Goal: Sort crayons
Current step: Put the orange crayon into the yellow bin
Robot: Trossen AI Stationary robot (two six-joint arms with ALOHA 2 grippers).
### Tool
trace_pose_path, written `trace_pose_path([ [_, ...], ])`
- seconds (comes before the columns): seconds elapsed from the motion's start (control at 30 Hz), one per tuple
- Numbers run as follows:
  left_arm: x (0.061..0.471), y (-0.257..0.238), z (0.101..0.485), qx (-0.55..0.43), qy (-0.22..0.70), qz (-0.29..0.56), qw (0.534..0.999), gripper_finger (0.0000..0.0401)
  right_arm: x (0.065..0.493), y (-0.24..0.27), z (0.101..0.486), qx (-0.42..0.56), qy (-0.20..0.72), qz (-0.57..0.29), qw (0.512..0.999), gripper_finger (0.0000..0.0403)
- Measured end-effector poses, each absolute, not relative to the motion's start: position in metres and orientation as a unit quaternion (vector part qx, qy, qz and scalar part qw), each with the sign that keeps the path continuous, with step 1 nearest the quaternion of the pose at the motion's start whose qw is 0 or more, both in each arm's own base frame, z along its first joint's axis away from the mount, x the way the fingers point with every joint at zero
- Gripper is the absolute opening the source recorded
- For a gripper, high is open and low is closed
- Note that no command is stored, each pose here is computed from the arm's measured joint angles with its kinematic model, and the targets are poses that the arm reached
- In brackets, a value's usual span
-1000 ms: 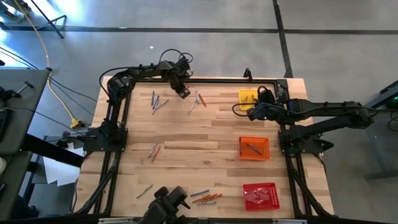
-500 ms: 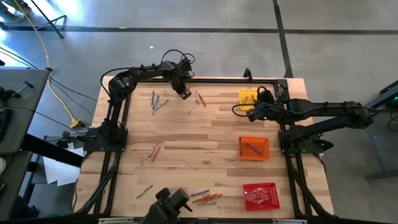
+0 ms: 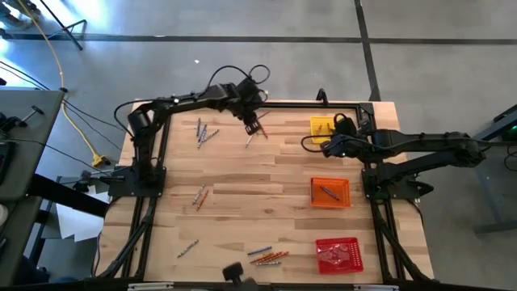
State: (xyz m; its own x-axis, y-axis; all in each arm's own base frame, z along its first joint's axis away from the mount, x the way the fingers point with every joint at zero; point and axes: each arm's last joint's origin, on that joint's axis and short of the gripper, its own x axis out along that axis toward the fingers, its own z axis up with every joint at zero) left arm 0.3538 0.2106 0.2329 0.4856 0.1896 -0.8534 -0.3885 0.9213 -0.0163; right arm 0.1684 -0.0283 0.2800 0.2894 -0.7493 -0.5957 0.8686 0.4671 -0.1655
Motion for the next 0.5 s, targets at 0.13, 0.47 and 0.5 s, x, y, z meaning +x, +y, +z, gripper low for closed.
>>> trace_pose_path([
  [0.13, 0.367, 0.178, 0.258, -0.061, 0.439, 0.135, 0.886, 0.0001, 0.163, -0.029, 0.252, 0.098, 0.322, -0.532, 0.777, 0.007],
  [0.47, 0.369, 0.118, 0.273, -0.052, 0.273, 0.081, 0.957, 0.0001, 0.17, -0.03, 0.201, 0.119, 0.223, -0.549, 0.797, 0.007],
  [0.5, 0.365, 0.115, 0.271, -0.056, 0.257, 0.081, 0.961, 0.0001, 0.175, -0.031, 0.202, 0.114, 0.209, -0.538, 0.808, 0.007],
])
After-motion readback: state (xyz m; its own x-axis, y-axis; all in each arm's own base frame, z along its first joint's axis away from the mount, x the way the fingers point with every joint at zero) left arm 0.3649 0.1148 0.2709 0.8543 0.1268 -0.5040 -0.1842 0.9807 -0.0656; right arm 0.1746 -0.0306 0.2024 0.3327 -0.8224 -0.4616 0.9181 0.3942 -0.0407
